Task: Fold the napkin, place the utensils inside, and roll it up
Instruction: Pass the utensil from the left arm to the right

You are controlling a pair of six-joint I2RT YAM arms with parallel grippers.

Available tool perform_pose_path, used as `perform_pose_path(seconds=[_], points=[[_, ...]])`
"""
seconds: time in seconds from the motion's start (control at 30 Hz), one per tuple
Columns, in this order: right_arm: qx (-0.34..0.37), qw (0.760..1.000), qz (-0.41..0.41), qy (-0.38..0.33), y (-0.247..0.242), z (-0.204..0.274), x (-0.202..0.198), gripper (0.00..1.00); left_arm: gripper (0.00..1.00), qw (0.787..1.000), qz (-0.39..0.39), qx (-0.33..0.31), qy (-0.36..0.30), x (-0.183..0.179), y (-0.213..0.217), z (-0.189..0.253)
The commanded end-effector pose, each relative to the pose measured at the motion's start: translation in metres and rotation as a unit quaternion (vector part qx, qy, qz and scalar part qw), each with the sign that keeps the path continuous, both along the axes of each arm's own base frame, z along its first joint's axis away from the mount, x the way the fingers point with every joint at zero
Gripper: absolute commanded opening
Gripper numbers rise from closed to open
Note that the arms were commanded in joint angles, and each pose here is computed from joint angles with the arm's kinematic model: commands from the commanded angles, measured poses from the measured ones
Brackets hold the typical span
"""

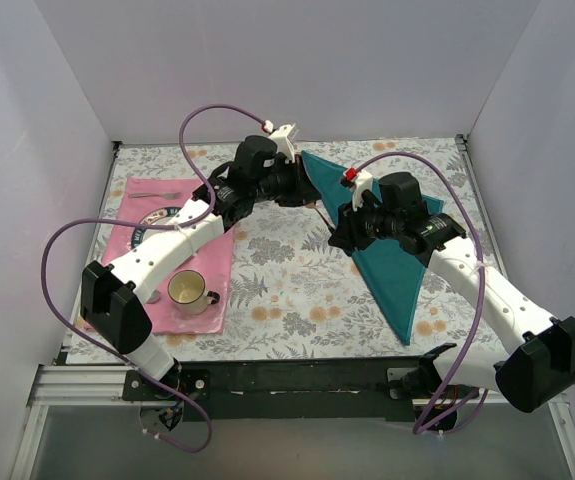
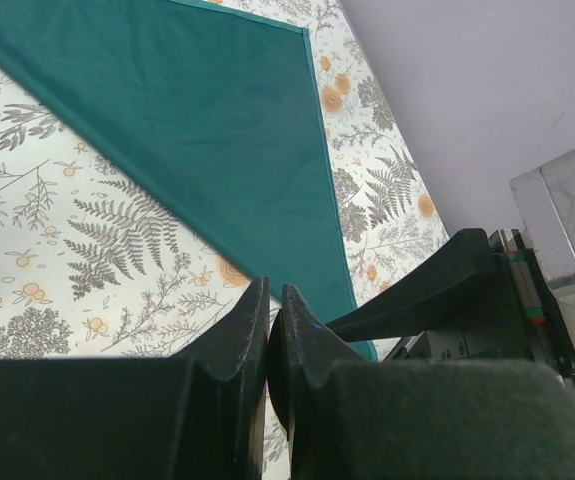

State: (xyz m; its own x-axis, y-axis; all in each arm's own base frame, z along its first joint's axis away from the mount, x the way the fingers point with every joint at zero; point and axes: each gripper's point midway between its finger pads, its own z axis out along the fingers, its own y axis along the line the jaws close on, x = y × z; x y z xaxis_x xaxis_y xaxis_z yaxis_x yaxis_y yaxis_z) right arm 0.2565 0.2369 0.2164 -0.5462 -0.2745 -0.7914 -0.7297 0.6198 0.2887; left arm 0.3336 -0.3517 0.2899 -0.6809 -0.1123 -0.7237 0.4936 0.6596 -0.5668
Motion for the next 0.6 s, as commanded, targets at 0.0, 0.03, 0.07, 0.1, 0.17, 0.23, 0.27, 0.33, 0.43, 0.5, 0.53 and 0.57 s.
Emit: perform_pose_path(seconds=[0.0,0.03,0.07,0.1,0.17,0.23,0.27,0.33,0.43,0.5,0.53,0.57], points=[[0.031,0.998,0.025,-0.048,0.011,0.032,0.005,0.39,0.00,0.999,-0.020,-0.038,-0.008,-0.004,-0.002,0.028],[0.029,0.998,0.024,-0.051,0.010,0.032,0.006,0.39,0.00,0.999,-0.021,-0.040,-0.005,-0.003,-0.003,0.027],[0.030,0.998,0.023,-0.055,0.010,0.034,0.007,0.40,0.00,0.999,-0.025,-0.042,-0.003,-0.004,-0.004,0.027],[0.031,0.998,0.023,-0.058,0.011,0.035,0.008,0.40,0.00,0.999,-0.027,-0.042,0.001,-0.004,-0.005,0.025],[0.032,0.997,0.020,-0.062,0.012,0.038,0.010,0.39,0.00,0.999,-0.031,-0.045,0.006,-0.004,-0.006,0.025],[0.025,0.998,0.017,-0.060,0.011,0.036,0.013,0.38,0.00,0.998,-0.033,-0.043,0.008,-0.005,-0.006,0.023],[0.023,0.998,0.016,-0.059,0.011,0.036,0.014,0.38,0.00,0.999,-0.034,-0.041,0.008,-0.005,-0.006,0.021],[0.023,0.998,0.013,-0.064,0.010,0.039,0.015,0.38,0.00,0.999,-0.033,-0.035,0.015,-0.004,-0.005,0.018],[0.020,0.998,0.015,-0.056,0.010,0.036,0.014,0.23,0.00,0.999,-0.033,-0.033,0.023,-0.003,-0.004,0.014],[0.017,0.999,0.017,-0.048,0.011,0.031,0.013,0.13,0.00,0.998,-0.031,-0.045,0.030,-0.001,-0.003,0.017],[0.016,0.999,0.020,-0.042,0.011,0.027,0.011,0.09,0.00,0.998,-0.033,-0.050,0.032,-0.002,-0.002,0.019],[0.017,0.999,0.021,-0.041,0.011,0.026,0.011,0.09,0.00,0.998,-0.032,-0.054,0.032,0.000,0.000,0.021]])
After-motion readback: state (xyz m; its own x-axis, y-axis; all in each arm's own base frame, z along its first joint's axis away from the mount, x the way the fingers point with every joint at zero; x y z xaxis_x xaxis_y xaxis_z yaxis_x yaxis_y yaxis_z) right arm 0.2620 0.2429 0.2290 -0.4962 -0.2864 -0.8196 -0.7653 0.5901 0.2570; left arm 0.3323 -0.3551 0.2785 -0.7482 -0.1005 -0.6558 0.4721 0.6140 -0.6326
